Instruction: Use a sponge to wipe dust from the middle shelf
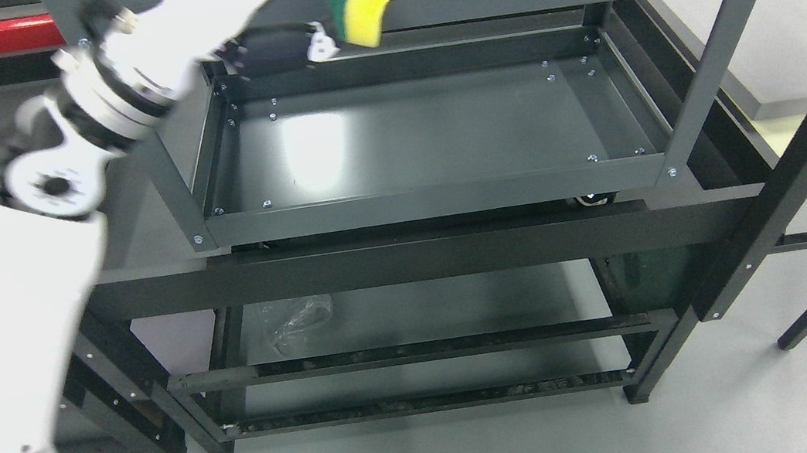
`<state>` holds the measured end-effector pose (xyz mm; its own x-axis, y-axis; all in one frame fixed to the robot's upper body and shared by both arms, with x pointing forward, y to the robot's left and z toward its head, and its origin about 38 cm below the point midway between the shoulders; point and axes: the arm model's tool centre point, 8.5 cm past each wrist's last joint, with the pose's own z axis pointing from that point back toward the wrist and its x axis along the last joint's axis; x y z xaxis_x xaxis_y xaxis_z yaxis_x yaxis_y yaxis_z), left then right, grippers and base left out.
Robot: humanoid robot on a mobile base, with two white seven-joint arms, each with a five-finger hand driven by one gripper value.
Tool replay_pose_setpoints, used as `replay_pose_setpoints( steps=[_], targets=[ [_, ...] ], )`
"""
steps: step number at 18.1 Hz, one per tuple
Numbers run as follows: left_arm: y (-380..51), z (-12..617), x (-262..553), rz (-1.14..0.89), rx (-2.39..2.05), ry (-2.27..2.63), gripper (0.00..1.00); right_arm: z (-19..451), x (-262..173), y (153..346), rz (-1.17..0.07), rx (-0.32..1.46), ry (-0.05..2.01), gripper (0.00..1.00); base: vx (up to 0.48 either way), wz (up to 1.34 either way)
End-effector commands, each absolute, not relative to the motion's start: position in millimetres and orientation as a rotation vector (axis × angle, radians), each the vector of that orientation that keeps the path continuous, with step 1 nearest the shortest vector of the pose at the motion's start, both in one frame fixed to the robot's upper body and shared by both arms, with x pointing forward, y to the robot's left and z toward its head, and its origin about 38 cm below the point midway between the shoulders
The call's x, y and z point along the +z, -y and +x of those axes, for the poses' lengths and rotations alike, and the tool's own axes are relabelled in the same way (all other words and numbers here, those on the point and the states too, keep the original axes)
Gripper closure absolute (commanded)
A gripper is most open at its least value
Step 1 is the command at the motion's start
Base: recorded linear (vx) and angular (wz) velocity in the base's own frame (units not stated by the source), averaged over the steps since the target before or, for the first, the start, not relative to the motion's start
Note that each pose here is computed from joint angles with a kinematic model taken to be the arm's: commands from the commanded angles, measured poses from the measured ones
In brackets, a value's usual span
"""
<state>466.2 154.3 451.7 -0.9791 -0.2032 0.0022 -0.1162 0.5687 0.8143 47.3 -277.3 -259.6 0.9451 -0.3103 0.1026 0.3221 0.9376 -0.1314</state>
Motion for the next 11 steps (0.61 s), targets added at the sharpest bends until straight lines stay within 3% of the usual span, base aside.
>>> replay_pose_setpoints(
  steps=[1, 4, 7, 9, 11],
  targets=[
    [-19, 449, 309, -0.412, -1.004, 2.521, 0.91, 46, -259, 287.3, -0.152, -0.324, 0.029, 0.00, 0.000, 0.00],
    [-2, 414, 209, -0.607, -0.912, 2.267, 0.81, 46, -259, 287.3, -0.152, -0.324, 0.029, 0.00, 0.000, 0.00],
    [-14, 399, 165, -0.585, -0.739, 2.186, 0.85, 46, -259, 287.3, -0.152, -0.324, 0.029, 0.00, 0.000, 0.00],
    [-61, 421, 168, -0.417, -0.469, 2.222, 1.00, 46, -259, 287.3, -0.152, -0.324, 0.029, 0.00, 0.000, 0.00],
    [-113, 440, 180, -0.277, -0.298, 2.263, 1.00, 46, -259, 287.3, -0.152, -0.324, 0.029, 0.00, 0.000, 0.00]
  ],
)
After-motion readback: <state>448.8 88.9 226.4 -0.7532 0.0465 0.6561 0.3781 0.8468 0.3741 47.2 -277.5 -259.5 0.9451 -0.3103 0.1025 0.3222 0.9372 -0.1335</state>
